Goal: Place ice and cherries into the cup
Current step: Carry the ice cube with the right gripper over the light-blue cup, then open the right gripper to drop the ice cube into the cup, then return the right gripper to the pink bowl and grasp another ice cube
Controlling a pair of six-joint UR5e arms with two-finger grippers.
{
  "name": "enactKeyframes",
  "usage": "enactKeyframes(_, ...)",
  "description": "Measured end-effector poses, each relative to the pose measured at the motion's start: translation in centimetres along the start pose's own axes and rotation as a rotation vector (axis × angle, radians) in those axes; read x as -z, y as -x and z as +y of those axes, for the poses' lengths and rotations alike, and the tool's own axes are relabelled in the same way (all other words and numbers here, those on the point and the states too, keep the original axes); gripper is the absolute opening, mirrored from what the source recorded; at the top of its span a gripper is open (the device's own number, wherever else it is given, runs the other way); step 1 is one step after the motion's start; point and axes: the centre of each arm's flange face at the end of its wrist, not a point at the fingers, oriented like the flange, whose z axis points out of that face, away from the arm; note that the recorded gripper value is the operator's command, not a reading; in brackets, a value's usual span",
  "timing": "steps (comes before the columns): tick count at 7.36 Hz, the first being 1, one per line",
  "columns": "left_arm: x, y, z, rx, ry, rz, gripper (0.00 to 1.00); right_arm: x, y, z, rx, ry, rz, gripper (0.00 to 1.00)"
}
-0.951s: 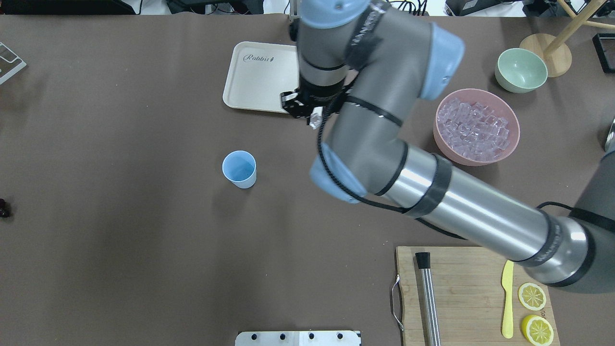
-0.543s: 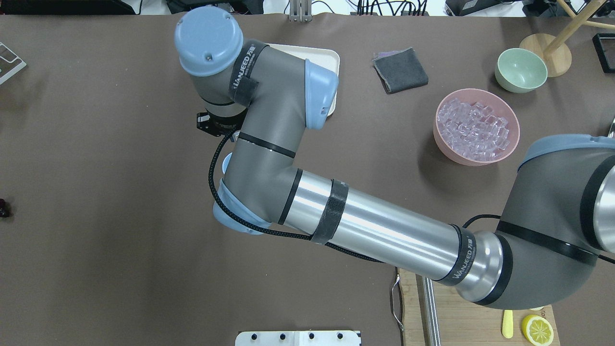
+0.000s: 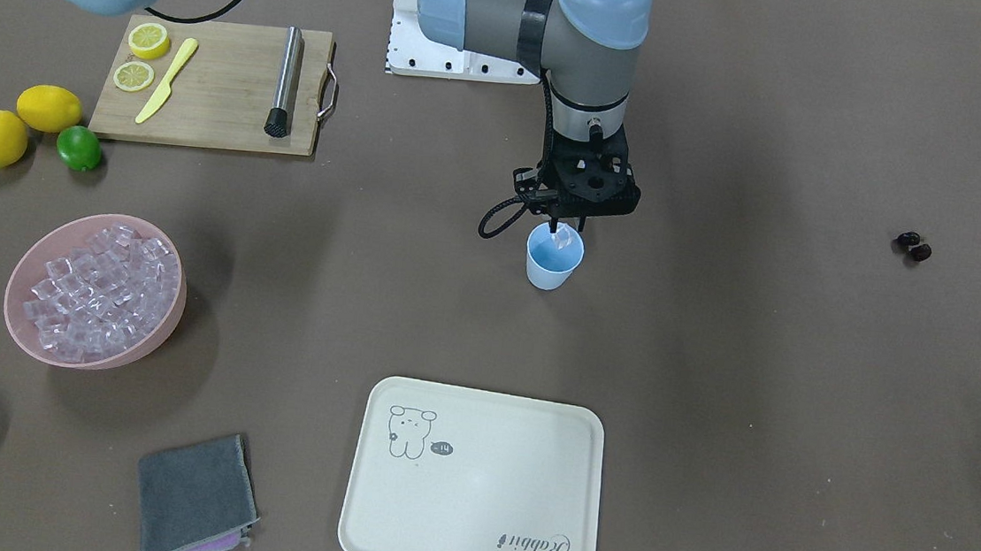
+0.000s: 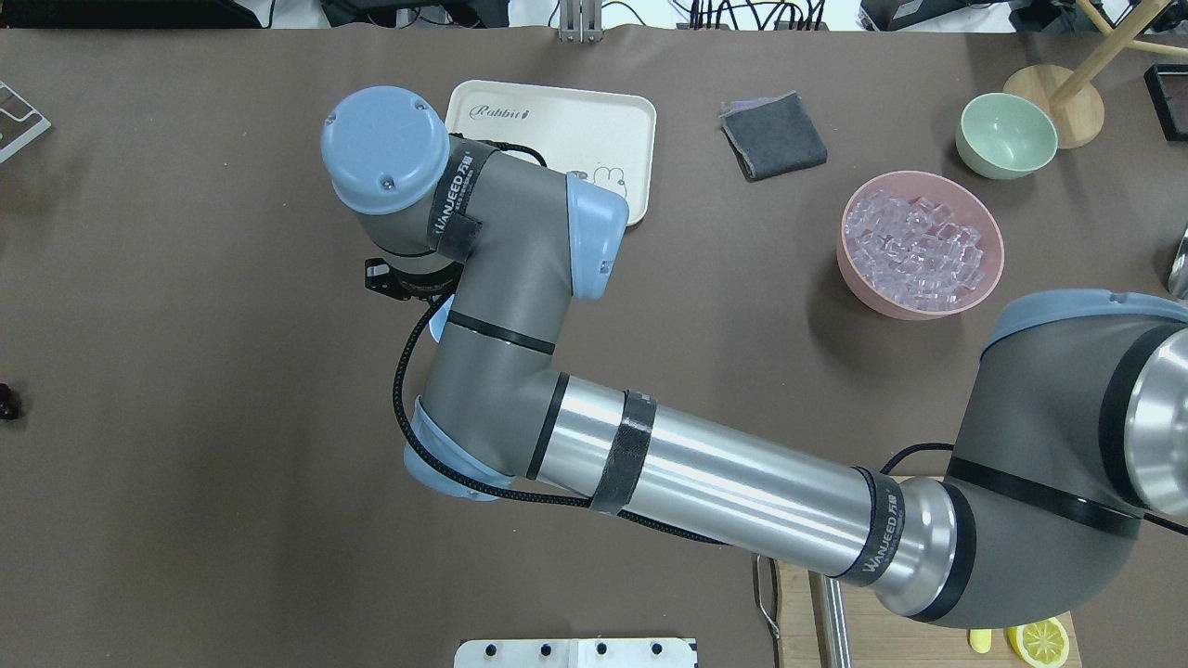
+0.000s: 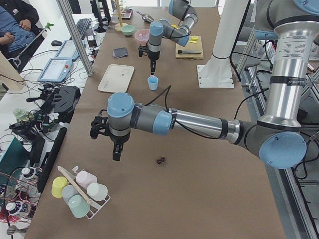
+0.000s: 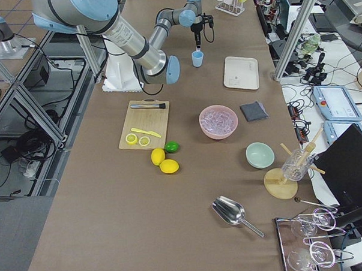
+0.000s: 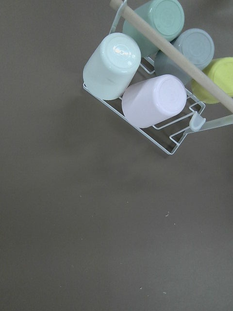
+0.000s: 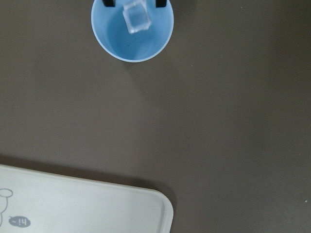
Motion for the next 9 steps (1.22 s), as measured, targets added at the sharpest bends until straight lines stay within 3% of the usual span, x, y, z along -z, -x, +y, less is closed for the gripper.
enactKeyframes(4, 0.0, 0.1, 0.0, 0.001, -0.001, 0.000, 0.98, 1.4, -5.1, -1.1, 0.016, -0.022, 0.001, 0.87)
enactKeyframes(6, 0.1, 0.0, 0.0, 0.003, -0.002, 0.000, 0.98, 1.9, -16.2, -4.3, 0.065, 0.000, 0.028, 0.86)
enactKeyframes(9, 0.2, 0.0, 0.0, 0.005, -0.004, 0.000, 0.98, 2.9, -37.9, -5.0, 0.240, 0.034, 0.102, 0.83)
